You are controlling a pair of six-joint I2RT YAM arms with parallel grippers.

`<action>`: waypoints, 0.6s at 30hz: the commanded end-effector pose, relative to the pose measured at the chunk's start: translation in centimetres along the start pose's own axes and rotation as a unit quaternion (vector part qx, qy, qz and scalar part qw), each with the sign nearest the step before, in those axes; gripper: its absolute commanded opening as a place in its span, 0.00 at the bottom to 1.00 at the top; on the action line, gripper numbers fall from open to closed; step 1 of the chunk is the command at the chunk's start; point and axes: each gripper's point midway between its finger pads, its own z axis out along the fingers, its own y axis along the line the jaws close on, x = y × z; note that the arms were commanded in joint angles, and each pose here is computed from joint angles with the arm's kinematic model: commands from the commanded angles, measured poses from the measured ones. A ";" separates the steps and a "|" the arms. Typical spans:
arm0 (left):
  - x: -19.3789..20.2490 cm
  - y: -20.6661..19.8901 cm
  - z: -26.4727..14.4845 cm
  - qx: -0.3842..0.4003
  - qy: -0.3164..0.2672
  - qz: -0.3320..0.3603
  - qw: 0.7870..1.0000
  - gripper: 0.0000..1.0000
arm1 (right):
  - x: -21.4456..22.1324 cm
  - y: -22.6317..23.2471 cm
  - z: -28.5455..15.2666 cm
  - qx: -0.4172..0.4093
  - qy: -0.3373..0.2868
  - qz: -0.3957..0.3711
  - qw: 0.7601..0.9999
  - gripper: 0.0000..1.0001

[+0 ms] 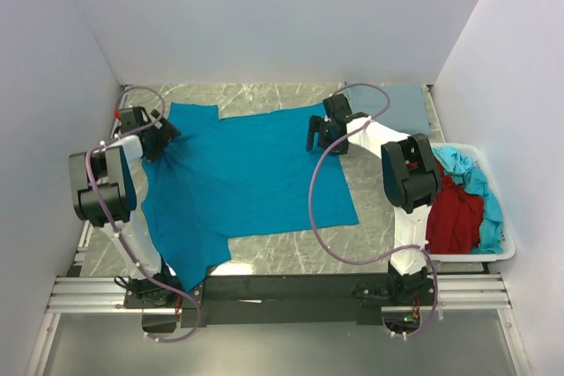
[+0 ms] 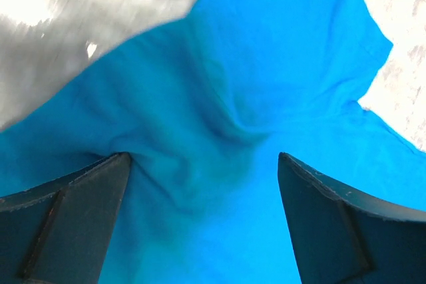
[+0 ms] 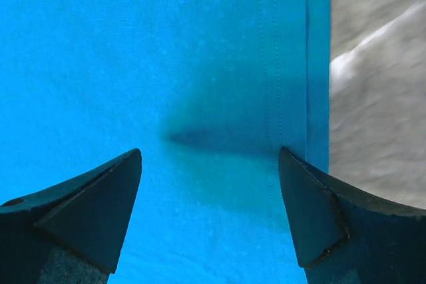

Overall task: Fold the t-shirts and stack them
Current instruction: Flatten the tshirt out

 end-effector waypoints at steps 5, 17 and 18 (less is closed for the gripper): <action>-0.3 -0.3 2.7 -0.010 0.070 0.045 0.997 0.97 | 0.3 -3.4 1.5 0.041 0.043 0.014 0.998 0.90; -4.5 -5.8 -1.6 0.057 0.029 0.042 0.997 0.99 | -7.1 0.7 -4.7 -0.024 -0.056 -0.023 0.998 0.91; -5.3 -7.0 -3.2 0.075 0.014 0.044 0.996 0.99 | -7.7 0.9 -6.1 -0.026 -0.074 -0.022 0.997 0.91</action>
